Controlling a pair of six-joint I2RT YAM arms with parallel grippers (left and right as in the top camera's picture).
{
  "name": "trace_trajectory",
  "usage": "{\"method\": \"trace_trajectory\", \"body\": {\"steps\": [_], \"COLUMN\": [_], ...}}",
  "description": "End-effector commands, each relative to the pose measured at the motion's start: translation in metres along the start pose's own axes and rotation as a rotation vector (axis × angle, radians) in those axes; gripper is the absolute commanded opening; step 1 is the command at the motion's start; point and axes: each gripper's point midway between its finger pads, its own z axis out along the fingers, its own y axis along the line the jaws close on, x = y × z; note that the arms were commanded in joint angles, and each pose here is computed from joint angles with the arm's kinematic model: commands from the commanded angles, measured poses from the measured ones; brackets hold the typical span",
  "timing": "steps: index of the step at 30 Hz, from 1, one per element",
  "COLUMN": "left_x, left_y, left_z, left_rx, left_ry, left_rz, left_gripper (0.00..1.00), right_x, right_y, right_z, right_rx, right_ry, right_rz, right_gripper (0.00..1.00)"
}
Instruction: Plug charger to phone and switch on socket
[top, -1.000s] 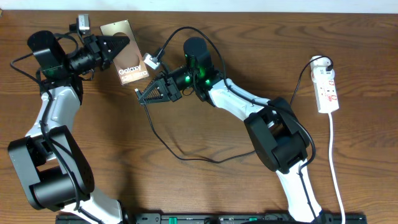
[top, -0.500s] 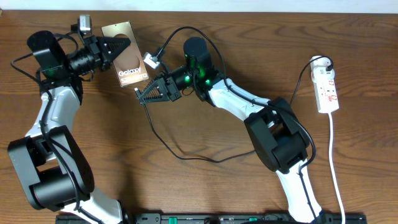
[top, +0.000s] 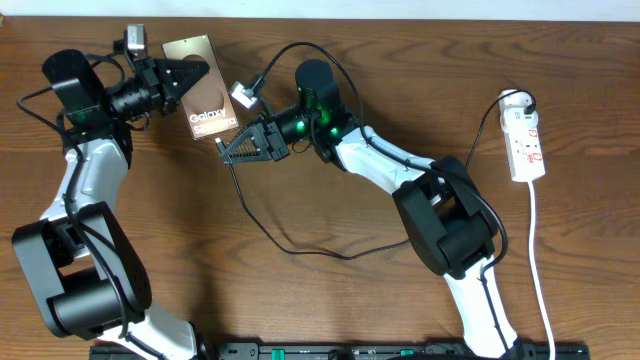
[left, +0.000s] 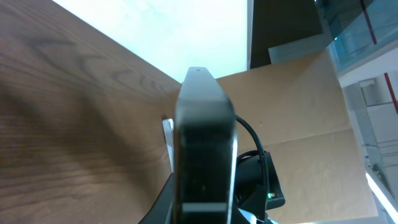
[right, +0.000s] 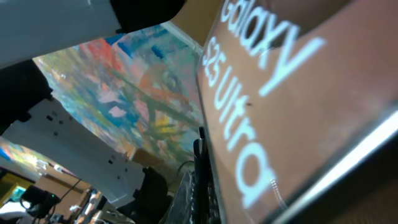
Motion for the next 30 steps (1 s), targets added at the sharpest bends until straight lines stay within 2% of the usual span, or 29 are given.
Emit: {"method": "trace_trajectory", "body": {"steps": [1,11,30], "left_x": [0.002,0.003,0.002], "left_y": [-0.007,-0.018,-0.018], "left_z": [0.000,-0.001,-0.006], "left_rx": [0.020,0.051,0.053], "left_ry": [0.028,0.048,0.049], "left_rz": [-0.010,0.096,0.097], "left_gripper": [0.07,0.07,0.08], "right_x": [-0.001,-0.003,-0.003], "right_y": [-0.004,-0.004,-0.003], "right_z": [0.002,-0.001,0.000], "right_rx": [0.013,0.016,0.014], "right_ry": [-0.012,-0.017,-0.017], "right_rz": [0.024,0.035,0.025], "right_gripper": [0.01,0.01,0.01]}}
